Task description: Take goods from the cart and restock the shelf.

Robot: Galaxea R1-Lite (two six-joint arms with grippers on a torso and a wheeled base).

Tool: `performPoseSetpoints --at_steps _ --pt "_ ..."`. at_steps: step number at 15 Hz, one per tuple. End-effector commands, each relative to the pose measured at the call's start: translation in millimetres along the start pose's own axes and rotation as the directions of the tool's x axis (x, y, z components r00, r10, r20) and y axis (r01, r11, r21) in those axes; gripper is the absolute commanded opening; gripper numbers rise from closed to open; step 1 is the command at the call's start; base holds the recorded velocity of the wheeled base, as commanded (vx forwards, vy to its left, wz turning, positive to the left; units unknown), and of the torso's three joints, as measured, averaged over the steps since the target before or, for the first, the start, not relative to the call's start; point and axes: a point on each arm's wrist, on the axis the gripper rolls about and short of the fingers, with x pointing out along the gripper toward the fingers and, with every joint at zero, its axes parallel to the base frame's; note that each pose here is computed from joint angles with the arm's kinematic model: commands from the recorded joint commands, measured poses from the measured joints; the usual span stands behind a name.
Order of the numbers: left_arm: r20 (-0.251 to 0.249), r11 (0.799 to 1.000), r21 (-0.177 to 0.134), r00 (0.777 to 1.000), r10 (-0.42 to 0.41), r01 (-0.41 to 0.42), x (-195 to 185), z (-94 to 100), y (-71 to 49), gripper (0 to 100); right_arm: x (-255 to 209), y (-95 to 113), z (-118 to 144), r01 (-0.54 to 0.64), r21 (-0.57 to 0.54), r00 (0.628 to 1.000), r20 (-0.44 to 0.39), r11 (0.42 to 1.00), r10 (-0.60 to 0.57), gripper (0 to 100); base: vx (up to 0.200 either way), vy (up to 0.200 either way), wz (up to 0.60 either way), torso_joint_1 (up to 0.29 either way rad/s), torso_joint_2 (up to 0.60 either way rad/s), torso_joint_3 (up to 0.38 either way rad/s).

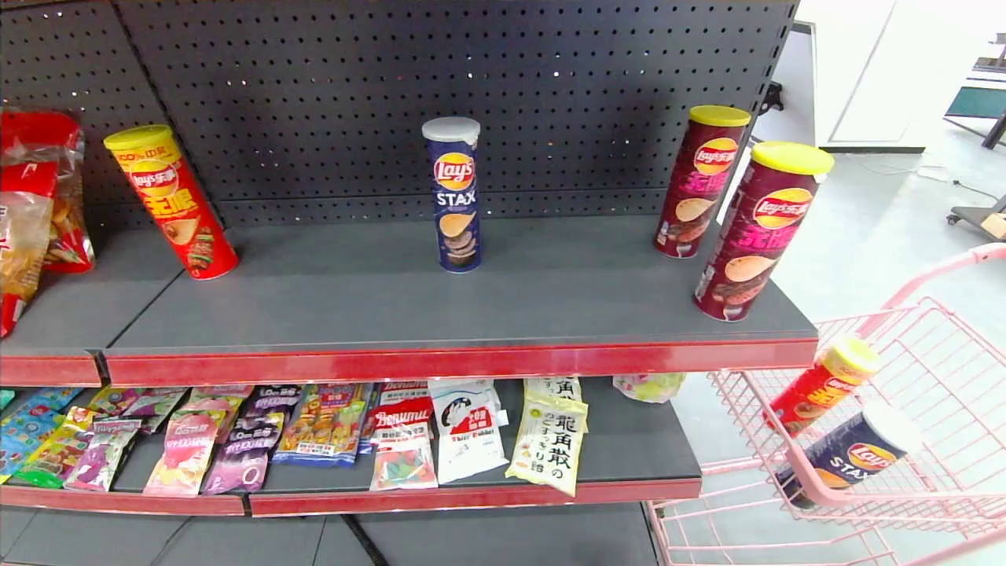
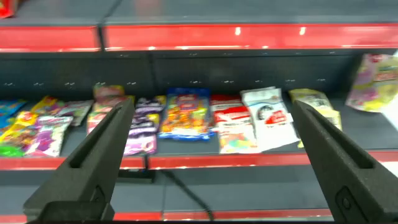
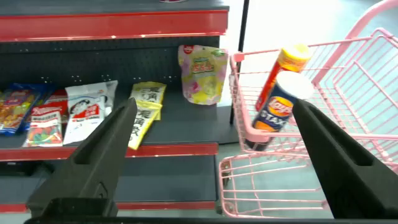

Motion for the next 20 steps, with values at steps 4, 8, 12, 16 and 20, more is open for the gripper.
performPoseSetpoints --at_steps 4,8,12,16,20 --pt "-0.001 1.0 0.0 1.0 0.001 -0.001 0.1 0.0 0.0 100 0.0 0.0 0.0 -0.001 0.0 1.0 0.0 1.0 0.001 100 0.0 -0.1 0.0 0.004 0.0 0.0" --pt "-0.001 1.0 0.0 1.0 0.001 -0.001 0.1 0.0 0.0 100 0.0 0.0 0.0 -0.001 0.003 1.0 0.0 1.0 0.001 100 0.0 0.0 -0.45 -0.001 0.0 0.004" --pt "-0.001 1.0 0.0 1.0 0.0 0.0 0.1 0.0 0.0 100 0.0 -0.1 0.0 0.001 0.003 1.0 0.0 1.0 -0.001 100 0.0 0.0 -0.6 0.006 0.0 0.001" --pt "-0.001 1.0 0.0 1.0 0.0 0.0 0.1 0.0 0.0 100 0.0 0.0 0.0 -0.001 0.0 1.0 0.0 1.0 0.001 100 0.0 0.0 -0.3 0.002 0.0 0.0" --pt "-0.001 1.0 0.0 1.0 0.0 0.0 0.1 0.0 0.0 100 0.0 0.0 0.0 -0.001 0.003 1.0 0.0 1.0 0.001 100 0.0 0.0 0.0 -0.044 0.11 0.068"
